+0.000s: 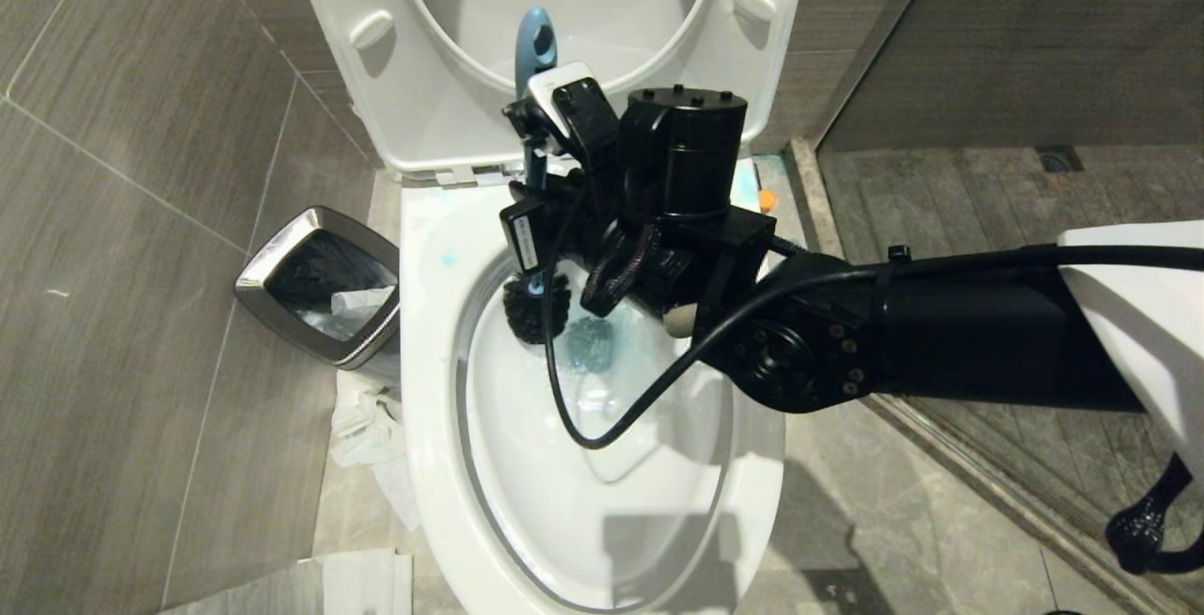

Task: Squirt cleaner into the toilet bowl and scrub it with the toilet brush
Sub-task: Scrub the toilet bowl

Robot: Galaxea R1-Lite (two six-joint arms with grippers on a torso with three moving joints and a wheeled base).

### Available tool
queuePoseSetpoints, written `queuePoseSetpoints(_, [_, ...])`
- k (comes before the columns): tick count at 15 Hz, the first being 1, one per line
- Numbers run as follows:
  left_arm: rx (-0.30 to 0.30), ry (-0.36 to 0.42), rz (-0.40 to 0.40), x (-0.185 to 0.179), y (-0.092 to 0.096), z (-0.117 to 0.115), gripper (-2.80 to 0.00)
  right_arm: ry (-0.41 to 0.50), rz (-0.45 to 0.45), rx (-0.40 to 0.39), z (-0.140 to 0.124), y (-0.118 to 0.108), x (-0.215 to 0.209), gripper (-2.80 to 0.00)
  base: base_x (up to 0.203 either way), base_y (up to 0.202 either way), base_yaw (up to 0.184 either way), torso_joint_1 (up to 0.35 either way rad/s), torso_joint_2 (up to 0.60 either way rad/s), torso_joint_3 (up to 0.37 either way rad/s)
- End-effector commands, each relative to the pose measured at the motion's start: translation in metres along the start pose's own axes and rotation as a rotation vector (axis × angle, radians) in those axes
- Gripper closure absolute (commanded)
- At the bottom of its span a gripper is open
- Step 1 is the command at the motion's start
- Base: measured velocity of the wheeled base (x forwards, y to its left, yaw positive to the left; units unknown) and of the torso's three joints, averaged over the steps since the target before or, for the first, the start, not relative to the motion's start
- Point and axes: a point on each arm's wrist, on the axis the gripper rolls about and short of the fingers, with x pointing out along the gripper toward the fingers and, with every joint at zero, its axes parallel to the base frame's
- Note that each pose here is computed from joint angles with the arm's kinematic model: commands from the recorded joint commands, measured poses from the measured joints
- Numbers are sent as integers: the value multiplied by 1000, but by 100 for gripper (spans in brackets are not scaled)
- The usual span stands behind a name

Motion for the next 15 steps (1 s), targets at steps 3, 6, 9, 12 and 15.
queuePoseSetpoints(3, [0, 0, 2, 0, 0, 0, 0, 45, 73, -6, -9, 30, -16, 0, 0, 0, 0, 0, 0, 0])
queuePoseSetpoints(6, [0, -1, 1, 0, 0, 0, 0, 74, 101, -13, -11, 37, -44, 0, 0, 0, 0, 0, 0, 0])
queuePoseSetpoints(9, [0, -1, 1, 0, 0, 0, 0, 89, 129, -17, -4, 35, -79, 0, 0, 0, 0, 0, 0, 0])
queuePoseSetpoints(12, [0, 0, 1, 0, 0, 0, 0, 112, 148, -24, -1, 28, -111, 0, 0, 0, 0, 0, 0, 0])
queuePoseSetpoints(15, [0, -1, 1, 0, 0, 0, 0, 151, 152, -37, -6, 18, -142, 0, 0, 0, 0, 0, 0, 0])
